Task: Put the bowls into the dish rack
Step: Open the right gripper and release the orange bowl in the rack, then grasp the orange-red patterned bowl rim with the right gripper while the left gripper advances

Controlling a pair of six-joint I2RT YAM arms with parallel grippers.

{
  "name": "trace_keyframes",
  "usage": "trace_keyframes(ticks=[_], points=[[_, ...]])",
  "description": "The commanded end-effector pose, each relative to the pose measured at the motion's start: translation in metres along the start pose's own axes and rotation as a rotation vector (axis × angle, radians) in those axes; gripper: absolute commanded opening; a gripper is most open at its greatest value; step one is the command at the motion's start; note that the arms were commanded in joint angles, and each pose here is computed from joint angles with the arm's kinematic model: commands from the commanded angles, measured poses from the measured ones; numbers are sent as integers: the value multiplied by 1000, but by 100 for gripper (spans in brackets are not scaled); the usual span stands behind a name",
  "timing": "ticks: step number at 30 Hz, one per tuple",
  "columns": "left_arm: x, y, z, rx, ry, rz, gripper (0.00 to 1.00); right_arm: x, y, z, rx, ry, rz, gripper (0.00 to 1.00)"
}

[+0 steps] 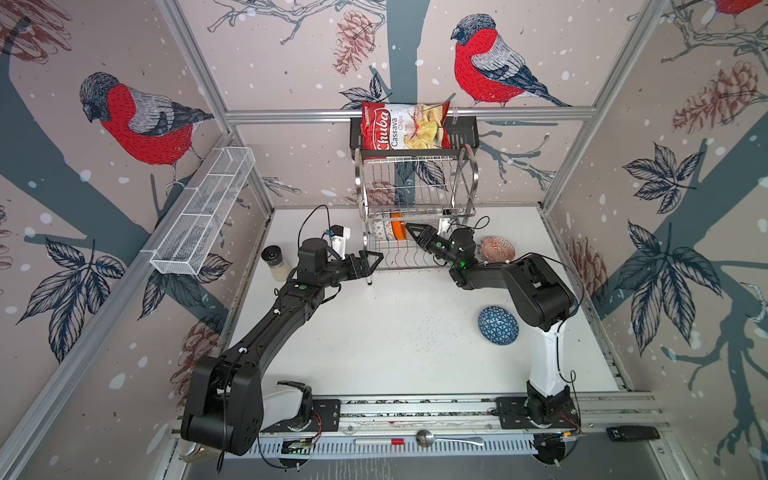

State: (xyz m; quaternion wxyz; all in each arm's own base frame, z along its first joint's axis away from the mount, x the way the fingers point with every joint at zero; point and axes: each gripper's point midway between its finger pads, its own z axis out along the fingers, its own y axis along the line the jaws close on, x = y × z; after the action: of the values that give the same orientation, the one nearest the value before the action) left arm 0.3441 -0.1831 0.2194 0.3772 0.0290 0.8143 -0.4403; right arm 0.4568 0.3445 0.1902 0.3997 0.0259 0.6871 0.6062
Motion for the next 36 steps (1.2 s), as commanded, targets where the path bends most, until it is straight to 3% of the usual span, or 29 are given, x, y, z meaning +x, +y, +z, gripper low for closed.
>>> trace_keyframes(ticks=[1,8,12,19,26,36], points=[[-4,-6,-1,19,-8,15,98,-9,19,-7,-59,-35,-30,52],[-4,-8,-2,20,2,22,98,-11,30,-26,-55,-48,-44,62],[-4,-14,-4,36,-6,40,98,-9,37,-39,-46,-49,-58,79],[8,-23,3,22,24,68,98,-2,37,-65,50,-34,-100,100],[14,-34,0,39,0,46,98,9,46,-92,122,8,-172,100],[32,-54,7,69,-6,55,98,7,32,-145,395,15,-316,99]])
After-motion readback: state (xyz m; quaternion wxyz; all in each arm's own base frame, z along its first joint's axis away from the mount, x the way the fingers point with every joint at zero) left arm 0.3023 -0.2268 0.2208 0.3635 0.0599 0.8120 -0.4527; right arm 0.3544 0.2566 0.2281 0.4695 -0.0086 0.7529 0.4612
